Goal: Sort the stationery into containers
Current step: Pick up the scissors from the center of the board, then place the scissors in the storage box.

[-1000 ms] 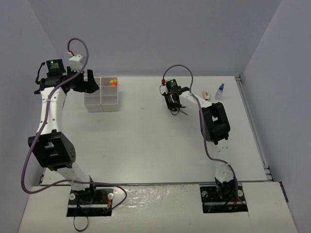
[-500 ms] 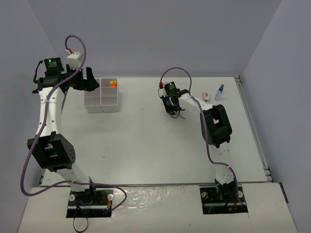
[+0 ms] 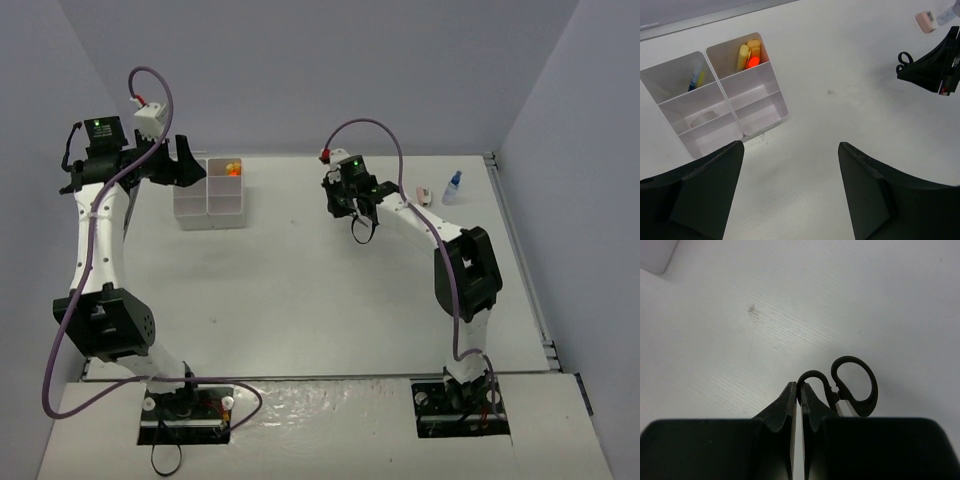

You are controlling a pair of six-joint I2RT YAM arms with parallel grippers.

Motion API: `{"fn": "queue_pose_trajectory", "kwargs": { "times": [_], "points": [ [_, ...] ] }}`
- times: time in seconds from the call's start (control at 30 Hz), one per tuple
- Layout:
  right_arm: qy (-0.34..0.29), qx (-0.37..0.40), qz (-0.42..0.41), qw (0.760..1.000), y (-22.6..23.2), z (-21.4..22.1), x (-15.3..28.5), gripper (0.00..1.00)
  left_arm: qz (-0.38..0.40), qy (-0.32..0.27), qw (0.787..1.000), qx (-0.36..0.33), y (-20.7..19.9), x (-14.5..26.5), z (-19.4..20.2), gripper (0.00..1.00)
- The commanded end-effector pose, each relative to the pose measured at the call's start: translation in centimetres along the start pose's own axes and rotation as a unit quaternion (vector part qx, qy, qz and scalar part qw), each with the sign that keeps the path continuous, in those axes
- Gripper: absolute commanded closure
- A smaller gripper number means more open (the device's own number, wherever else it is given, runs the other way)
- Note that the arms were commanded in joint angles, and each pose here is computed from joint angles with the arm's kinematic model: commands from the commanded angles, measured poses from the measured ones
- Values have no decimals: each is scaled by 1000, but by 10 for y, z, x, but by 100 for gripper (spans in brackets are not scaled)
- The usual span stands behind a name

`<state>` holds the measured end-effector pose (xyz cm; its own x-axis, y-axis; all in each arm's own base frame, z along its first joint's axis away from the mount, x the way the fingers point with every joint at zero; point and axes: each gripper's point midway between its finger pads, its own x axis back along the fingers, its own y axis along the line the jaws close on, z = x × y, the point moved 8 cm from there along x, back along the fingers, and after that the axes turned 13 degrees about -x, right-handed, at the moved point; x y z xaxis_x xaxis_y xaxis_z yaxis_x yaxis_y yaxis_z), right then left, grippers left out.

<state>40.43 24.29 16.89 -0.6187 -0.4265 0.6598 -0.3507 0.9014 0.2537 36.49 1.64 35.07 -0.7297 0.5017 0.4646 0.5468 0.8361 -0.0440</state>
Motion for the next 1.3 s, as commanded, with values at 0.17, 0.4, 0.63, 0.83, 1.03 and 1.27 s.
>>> {"fn": "queue_pose_trajectory", "kwargs": {
  "times": [0.17, 0.4, 0.63, 0.83, 1.03, 1.27],
  "points": [
    [-191, 98, -233, 949, 155, -79, 97, 100, 18, -135, 990, 27, -52, 52, -48, 27],
    [-213, 132, -334, 909, 219, -86, 131, 100, 6, -217, 972, 89, -79, 73, -46, 26],
    [-218, 143, -360, 896, 248, -77, 145, 100, 9, -196, 971, 133, -89, 63, -24, 27],
    [-218, 143, -362, 895, 257, -75, 143, 100, 7, -173, 981, 92, -103, 44, -9, 27],
    [-216, 143, -361, 896, 261, -72, 142, 100, 9, -160, 982, 103, -104, 29, -6, 28],
    [-217, 141, -354, 899, 259, -71, 143, 100, 16, -150, 982, 113, -105, 22, -4, 48]
  ]
}}
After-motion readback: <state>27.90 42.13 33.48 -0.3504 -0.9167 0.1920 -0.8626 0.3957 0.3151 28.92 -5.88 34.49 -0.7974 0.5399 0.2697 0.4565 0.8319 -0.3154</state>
